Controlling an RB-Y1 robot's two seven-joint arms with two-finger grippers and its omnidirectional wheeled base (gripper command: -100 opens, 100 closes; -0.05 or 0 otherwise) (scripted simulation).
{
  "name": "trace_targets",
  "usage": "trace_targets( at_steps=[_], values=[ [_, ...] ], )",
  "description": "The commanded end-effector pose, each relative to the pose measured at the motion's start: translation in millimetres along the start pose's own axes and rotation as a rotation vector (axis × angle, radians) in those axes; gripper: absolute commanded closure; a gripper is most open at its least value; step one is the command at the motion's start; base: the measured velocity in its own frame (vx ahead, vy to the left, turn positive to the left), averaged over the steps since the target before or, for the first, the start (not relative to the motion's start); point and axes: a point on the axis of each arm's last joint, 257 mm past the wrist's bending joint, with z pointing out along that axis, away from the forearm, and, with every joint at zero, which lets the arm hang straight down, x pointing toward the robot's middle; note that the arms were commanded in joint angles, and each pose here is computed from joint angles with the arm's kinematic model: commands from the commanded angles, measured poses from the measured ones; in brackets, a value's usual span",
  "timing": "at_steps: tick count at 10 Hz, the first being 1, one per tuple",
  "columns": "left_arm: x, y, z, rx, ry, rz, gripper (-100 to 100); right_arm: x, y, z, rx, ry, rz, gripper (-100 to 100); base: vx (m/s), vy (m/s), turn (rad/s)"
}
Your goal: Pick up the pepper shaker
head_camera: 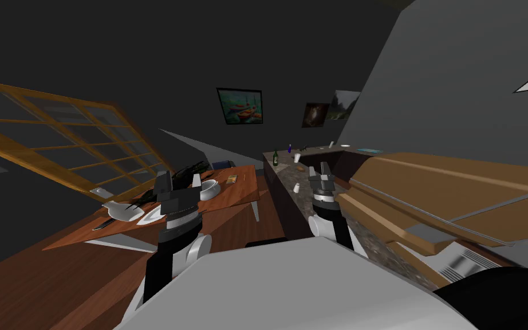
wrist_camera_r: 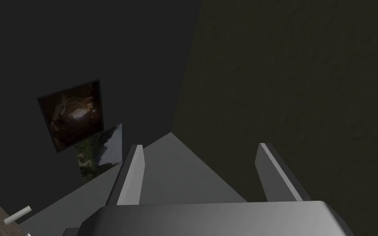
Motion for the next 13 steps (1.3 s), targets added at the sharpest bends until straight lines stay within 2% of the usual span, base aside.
trace_targets(
  at_steps=[1, 5, 10, 11, 13],
  values=[
    [0.0, 0.0, 0.0, 0.0, 0.0, 0.0, 0, 4.8, -3.2, 0.3, 0.007, 0.029, -0.014, -100, -0.014, 0.016, -0.035],
    [0.0, 0.0, 0.0, 0.0, 0.0, 0.0, 0, 20.4, -23.0, -1.0, 0.045, 0.115, -0.081, -100, -0.042, 0.05, -0.064],
    [0.0, 0.0, 0.0, 0.0, 0.0, 0.0, 0, 34.1, -68.1, -9.7, 0.13, 0.191, -0.213, -100, -0.067, 0.066, -0.1],
    [0.0, 0.0, 0.0, 0.0, 0.0, 0.0, 0, 34.1, -68.1, -9.7, 0.13, 0.192, -0.219, -100, -0.039, 0.036, -0.031],
    [0.0, 0.0, 0.0, 0.0, 0.0, 0.0, 0, 36.8, -90.5, -15.9, 0.172, 0.218, -0.29, -100, -0.032, 0.034, -0.085]
  ],
)
